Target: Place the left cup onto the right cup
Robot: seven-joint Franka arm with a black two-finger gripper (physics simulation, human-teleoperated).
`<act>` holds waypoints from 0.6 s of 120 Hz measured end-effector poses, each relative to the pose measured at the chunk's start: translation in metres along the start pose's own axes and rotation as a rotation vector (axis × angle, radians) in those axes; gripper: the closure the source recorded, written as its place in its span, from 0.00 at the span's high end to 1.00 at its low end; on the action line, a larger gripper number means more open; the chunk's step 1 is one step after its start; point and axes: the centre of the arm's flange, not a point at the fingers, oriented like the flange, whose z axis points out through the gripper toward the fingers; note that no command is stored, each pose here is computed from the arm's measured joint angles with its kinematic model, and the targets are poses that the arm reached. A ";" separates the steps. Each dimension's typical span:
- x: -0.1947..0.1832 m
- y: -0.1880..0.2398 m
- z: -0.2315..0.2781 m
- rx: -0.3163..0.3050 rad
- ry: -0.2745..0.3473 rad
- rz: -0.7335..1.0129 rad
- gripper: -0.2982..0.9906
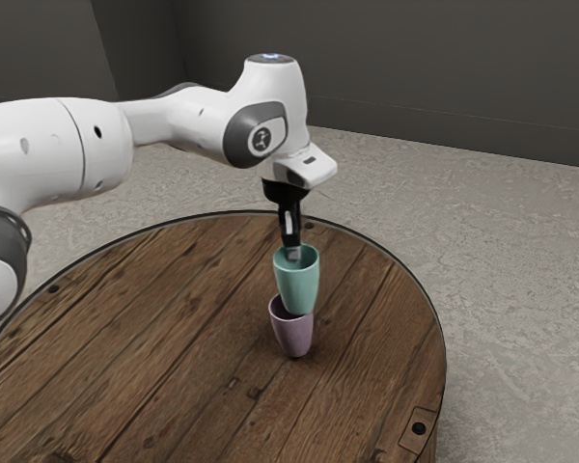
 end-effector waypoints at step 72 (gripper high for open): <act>-0.001 -0.001 0.004 0.011 -0.034 -0.018 0.16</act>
